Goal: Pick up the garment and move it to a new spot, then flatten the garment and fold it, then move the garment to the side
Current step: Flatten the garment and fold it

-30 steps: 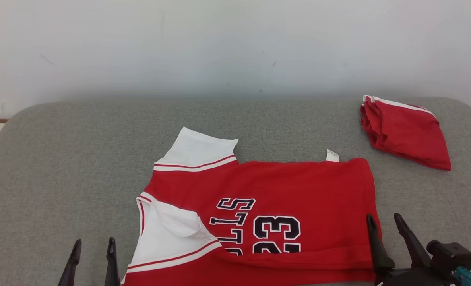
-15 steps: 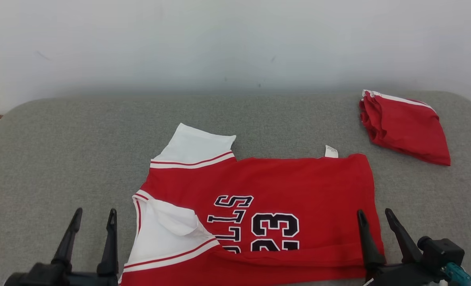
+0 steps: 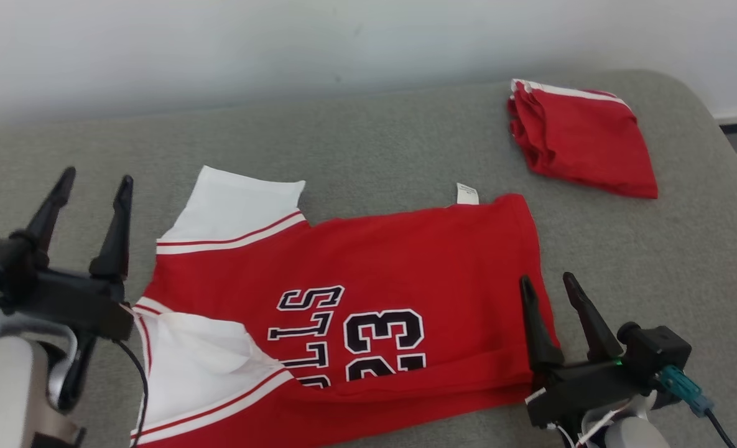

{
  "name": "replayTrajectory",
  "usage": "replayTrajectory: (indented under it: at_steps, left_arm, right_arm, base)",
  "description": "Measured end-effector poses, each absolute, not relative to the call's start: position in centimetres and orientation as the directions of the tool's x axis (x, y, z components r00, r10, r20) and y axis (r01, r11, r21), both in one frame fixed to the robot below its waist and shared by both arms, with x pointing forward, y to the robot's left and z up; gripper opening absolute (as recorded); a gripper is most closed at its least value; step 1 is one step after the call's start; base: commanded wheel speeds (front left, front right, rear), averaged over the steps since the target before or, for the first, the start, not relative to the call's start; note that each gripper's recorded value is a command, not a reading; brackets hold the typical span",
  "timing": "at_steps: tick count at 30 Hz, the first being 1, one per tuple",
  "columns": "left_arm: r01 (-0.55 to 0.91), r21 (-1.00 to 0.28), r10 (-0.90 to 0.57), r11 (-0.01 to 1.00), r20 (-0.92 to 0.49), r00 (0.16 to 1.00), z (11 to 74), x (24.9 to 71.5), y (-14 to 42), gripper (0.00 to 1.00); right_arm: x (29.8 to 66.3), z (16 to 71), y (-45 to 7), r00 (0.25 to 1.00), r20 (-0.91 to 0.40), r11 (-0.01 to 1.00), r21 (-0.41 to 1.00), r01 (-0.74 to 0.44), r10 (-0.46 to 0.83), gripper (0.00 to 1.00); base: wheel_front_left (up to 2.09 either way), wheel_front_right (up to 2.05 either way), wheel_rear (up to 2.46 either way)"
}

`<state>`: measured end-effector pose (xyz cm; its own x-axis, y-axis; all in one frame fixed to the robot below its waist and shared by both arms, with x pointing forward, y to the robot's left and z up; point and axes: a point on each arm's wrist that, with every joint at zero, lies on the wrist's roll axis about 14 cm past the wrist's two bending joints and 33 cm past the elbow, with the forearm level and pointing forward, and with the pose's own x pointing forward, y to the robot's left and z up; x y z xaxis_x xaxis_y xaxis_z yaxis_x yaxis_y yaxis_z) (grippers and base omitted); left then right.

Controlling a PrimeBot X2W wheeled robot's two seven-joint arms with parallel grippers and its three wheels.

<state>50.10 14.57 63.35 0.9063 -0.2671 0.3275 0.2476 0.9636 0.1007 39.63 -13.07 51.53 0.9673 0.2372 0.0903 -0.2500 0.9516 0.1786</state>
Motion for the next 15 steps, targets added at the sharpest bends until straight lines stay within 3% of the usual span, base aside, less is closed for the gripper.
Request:
replayTrajectory:
  at_steps: [7, 15]
  left_arm:
    - [0.315, 0.098, -0.329, 0.944, 0.212, 0.920, 61.7, 56.4, 12.8, 1.00]
    - [0.401, 0.068, -0.400, 0.914, -0.025, 0.916, 54.6, 61.3, 10.0, 1.00]
  right_arm:
    - [41.8, 52.1, -13.9, 0.972, 0.117, 0.959, 0.177, -0.223, 0.205, 1.00]
    - [44.0, 51.5, -15.1, 0.979, 0.102, 0.967, 0.165, -0.192, 0.177, 1.00]
  base:
    - [0.00, 0.00, 0.00]
    - [0.00, 0.00, 0.00]
